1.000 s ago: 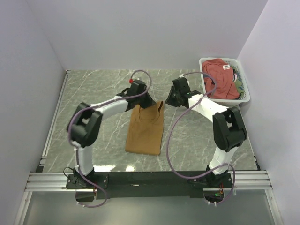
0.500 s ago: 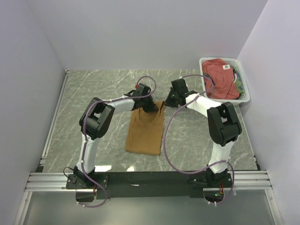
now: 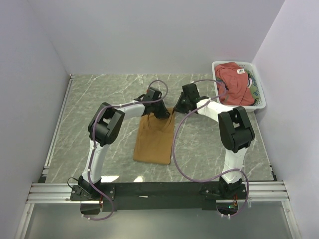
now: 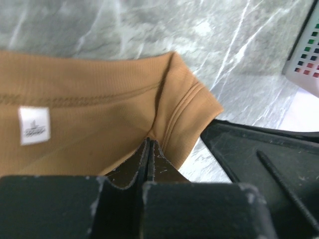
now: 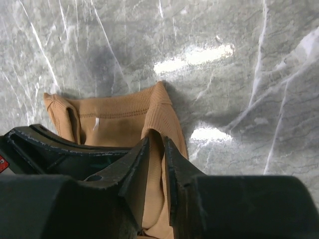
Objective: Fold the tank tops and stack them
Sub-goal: Fold the tank top
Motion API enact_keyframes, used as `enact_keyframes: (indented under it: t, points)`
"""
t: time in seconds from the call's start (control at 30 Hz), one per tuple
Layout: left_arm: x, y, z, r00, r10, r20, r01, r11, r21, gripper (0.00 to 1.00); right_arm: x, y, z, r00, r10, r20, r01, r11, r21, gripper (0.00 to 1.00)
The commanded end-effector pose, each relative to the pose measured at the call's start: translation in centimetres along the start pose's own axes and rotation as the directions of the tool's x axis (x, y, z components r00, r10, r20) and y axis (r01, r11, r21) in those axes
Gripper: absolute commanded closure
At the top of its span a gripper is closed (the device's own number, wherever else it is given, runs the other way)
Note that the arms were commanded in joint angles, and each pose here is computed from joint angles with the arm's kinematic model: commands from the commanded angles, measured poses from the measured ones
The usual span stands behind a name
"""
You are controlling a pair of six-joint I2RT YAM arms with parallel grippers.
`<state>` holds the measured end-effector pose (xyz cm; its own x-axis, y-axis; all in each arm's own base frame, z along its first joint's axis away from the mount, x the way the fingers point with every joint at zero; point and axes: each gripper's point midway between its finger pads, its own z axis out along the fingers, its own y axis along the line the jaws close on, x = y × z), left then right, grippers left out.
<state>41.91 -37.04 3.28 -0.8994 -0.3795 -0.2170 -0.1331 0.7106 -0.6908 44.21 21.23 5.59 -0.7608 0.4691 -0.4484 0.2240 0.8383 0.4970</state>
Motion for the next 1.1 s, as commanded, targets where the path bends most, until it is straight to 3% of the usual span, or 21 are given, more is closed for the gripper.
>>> enact_keyframes:
  t: [0.0, 0.53, 0.63, 0.83, 1.07]
  points:
    - [-0.9, -2.3, 0.1, 0.999, 0.041, 0.005, -0.041, 0.996, 0.08, 0.98, -3.0, 2.3, -1.4, 0.997, -0.008, 0.079, 0.014, 0.998, -0.067, 0.73]
    - [-1.2, -2.3, -0.2, 0.999, 0.047, 0.0, -0.047, 0.995, 0.093, 0.97, -2.9, 2.7, 0.8, 0.999, -0.003, 0.042, 0.006, 0.998, -0.058, 0.84]
    - [-1.1, -2.1, -0.1, 0.999, 0.05, -0.007, -0.049, 0.995, 0.088, 0.97, -3.8, 3.3, -0.6, 0.996, -0.016, 0.084, 0.023, 0.996, -0.081, 0.82]
    - [-1.2, -1.5, 0.1, 0.999, 0.044, -0.01, -0.043, 0.996, 0.077, 0.98, -6.9, 4.3, -4.9, 0.98, -0.039, 0.198, 0.058, 0.994, -0.093, 0.66]
    - [-1.9, -1.5, -0.2, 0.999, 0.04, -0.001, -0.04, 0.996, 0.081, 0.98, -6.7, 1.6, -6.0, 0.977, 0.001, 0.214, 0.01, 0.999, -0.051, 0.71]
